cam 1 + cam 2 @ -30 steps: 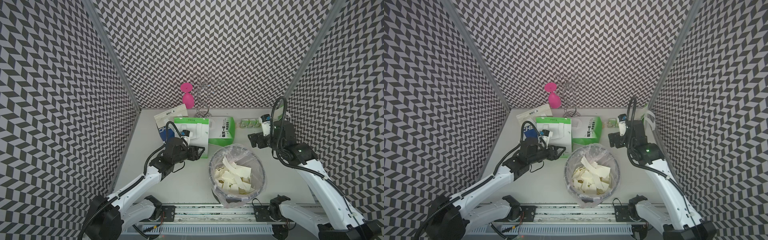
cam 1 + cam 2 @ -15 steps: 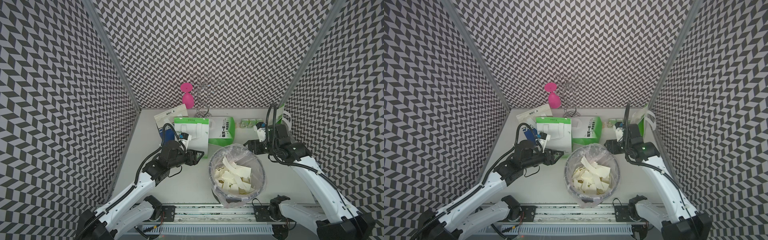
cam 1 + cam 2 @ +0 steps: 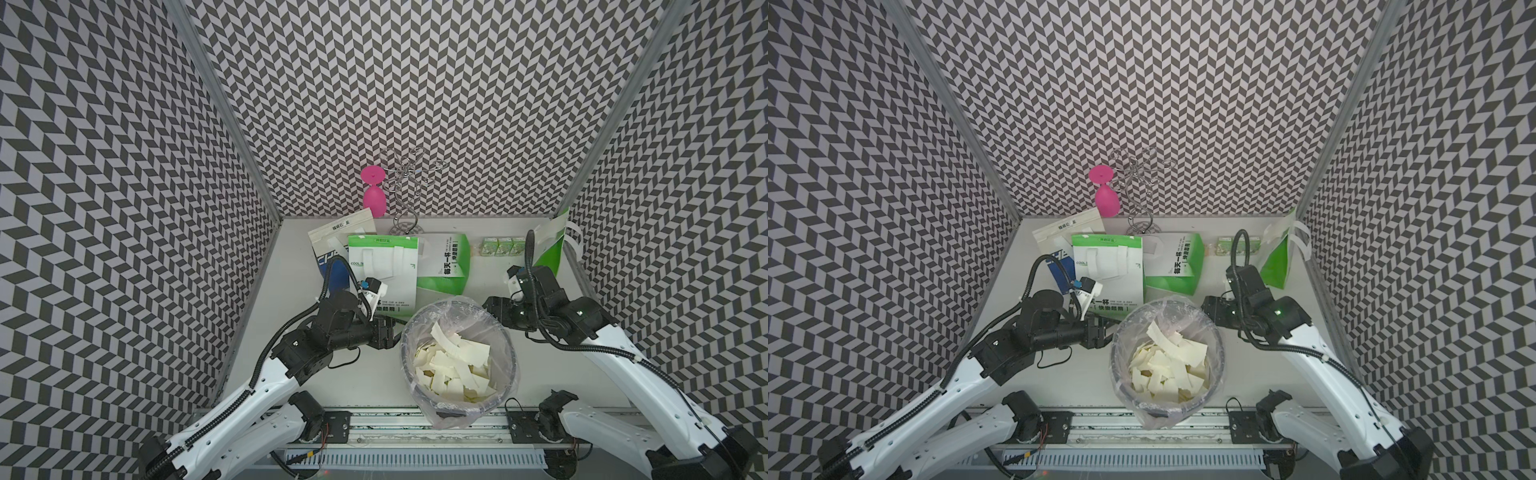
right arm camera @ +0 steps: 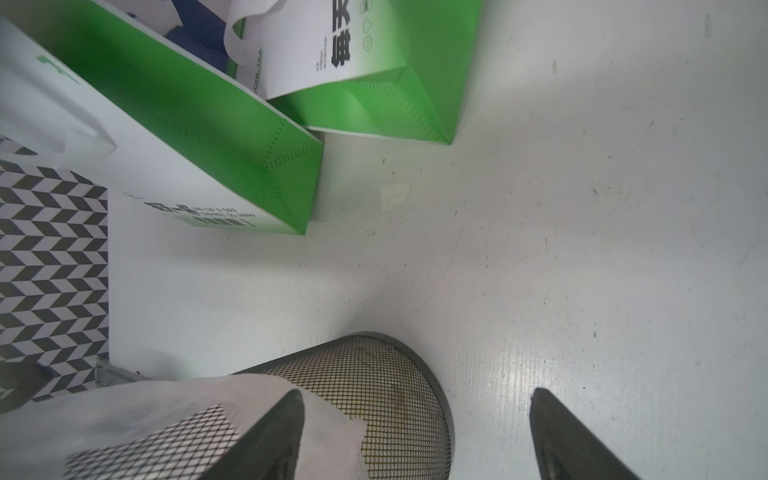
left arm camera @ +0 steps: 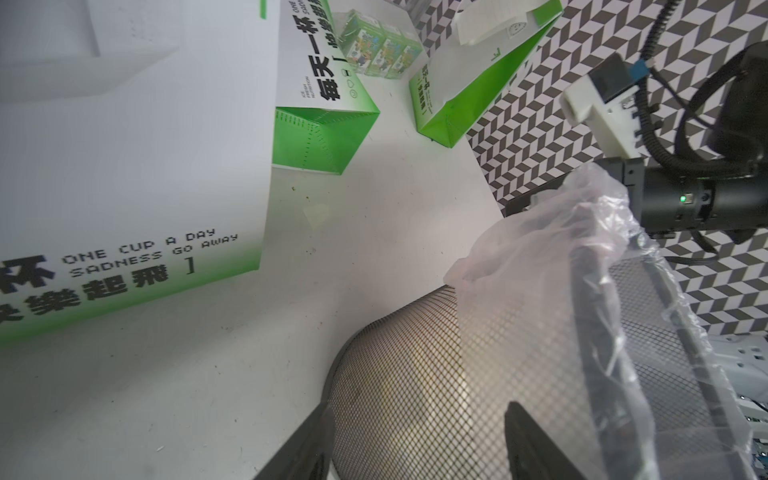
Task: Shred takeout receipts and throw away
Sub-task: Adjust the trash bin at the center of the board.
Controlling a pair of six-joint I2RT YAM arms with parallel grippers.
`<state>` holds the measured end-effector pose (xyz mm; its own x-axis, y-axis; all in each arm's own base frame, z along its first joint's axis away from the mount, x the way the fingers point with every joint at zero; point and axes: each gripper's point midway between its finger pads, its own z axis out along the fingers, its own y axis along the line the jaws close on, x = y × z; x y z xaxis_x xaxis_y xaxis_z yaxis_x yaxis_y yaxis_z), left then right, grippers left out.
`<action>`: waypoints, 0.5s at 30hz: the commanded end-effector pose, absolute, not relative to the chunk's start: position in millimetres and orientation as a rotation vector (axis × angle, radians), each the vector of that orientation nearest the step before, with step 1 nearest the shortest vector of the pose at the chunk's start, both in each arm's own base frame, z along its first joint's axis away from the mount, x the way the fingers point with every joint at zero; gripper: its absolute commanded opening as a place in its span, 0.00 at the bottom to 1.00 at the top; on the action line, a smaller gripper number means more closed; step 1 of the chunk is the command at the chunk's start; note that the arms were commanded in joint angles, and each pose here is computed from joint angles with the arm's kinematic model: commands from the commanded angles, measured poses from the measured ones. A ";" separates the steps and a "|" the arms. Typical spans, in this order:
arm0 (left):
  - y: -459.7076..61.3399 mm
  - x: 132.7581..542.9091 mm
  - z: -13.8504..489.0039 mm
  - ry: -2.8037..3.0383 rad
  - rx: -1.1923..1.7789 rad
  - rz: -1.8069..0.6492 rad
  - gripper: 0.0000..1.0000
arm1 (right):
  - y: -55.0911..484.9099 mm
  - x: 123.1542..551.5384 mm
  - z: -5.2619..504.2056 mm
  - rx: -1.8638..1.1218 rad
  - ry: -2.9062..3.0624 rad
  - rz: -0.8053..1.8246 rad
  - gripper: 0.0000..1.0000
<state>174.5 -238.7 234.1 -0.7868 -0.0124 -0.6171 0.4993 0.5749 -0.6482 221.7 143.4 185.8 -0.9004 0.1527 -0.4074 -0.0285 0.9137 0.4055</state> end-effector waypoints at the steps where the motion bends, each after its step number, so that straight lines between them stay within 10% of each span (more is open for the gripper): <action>1: -236.2 172.0 246.5 2.235 0.375 -1.159 0.66 | 166.1 223.8 188.4 0.144 2.609 0.632 0.83; 15: -195.8 209.3 230.5 2.325 0.295 -0.885 0.67 | 188.8 254.6 173.3 0.129 2.525 0.459 0.89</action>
<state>204.1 -202.7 225.0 -0.7929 -0.0327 -0.6084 0.4001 0.7251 -0.5604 231.9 187.7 167.0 -0.8906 0.1656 -0.4235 -0.0034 0.9288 0.3705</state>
